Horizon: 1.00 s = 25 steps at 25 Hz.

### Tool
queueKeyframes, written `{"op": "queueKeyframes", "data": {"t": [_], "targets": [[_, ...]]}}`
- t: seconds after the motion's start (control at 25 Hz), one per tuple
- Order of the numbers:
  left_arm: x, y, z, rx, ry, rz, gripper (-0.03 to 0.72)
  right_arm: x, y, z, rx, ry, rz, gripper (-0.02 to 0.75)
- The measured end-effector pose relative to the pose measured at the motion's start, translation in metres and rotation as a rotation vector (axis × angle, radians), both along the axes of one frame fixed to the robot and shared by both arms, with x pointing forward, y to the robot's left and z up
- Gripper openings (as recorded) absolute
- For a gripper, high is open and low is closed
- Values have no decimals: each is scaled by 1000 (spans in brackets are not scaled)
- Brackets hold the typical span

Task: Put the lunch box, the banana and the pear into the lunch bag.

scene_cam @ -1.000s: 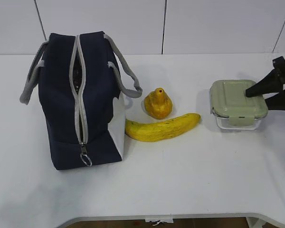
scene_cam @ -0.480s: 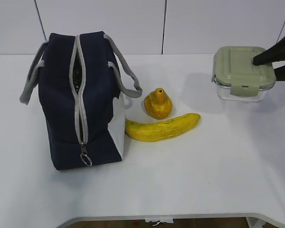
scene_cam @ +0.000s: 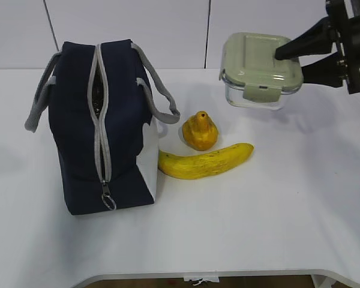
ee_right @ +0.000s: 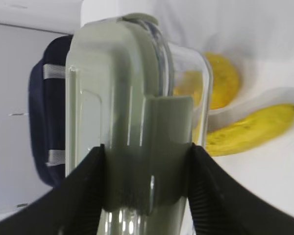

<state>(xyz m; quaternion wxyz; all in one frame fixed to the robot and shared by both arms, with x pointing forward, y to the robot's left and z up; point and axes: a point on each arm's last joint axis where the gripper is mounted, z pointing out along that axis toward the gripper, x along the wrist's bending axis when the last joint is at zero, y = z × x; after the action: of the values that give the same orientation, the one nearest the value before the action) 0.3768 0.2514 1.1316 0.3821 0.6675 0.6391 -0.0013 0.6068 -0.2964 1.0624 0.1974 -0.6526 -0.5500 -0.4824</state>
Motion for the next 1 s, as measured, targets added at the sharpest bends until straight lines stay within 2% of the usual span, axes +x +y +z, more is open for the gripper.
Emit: {"op": "queueKeyframes", "data": {"t": [0.36,0.6,0.8,1.0], "targets": [[98,-9,0,-42,75,-72,393,-1,65,13,138,-25,118,370],[149,-15,-12,-89,122,-79,435,2,95,37,137,-112,175,370],[175,-25,-28,-87,159,-98,445,6,114,55,130,-194,160,370],[193,-39,-46,-80,195,-128,444,6,131,59,117,-223,143,370]]}}
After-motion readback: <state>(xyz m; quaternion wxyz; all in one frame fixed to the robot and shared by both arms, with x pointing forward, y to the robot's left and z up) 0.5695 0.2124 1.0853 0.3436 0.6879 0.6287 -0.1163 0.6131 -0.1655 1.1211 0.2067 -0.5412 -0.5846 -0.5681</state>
